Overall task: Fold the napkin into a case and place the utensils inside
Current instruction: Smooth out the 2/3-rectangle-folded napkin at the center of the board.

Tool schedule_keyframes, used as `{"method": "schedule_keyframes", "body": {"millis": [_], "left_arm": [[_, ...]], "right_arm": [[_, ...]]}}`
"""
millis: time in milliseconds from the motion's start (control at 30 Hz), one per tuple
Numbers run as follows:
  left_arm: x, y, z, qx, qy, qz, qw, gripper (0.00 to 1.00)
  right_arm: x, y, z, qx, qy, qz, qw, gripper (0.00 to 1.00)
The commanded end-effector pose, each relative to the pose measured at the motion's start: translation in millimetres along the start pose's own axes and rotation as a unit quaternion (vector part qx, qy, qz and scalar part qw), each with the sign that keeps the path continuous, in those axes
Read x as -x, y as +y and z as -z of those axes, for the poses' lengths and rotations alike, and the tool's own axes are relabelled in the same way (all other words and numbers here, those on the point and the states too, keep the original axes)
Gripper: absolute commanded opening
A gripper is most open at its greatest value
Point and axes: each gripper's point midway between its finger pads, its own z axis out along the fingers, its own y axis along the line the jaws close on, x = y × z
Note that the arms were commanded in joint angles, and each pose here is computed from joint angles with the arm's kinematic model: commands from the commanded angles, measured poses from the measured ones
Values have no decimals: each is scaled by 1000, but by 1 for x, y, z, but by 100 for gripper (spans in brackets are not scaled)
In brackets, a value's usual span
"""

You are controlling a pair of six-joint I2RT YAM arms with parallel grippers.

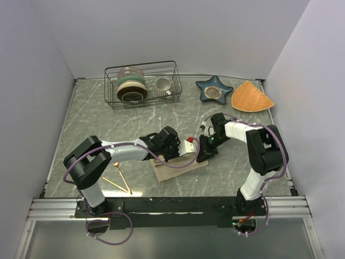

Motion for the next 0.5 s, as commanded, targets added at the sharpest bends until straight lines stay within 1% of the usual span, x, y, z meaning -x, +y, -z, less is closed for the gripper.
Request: {"method": "schedule_keyframes", "body": {"millis": [0,67,167,267,400,467], "left_arm": [[15,6,0,1,-19,-7,1000,26],[12,5,-3,-1,-15,-6,1000,25],[9,5,-4,0,-13,-6,1000,21],[13,6,-2,1,-19,-7,1000,15],[23,10,6,9,-35,-13,999,4],[29,11,9,9,-42,-12,999,1]], "right_arm": [[5,1,1,4,-6,6,1000,22],[5,1,1,4,-6,4,1000,22],[5,1,1,4,-6,5,1000,22],[5,0,1,3,-5,4,1000,22],[6,0,0,3,-5,3,1000,22],[5,-1,0,2,-4,1,1000,22]]}}
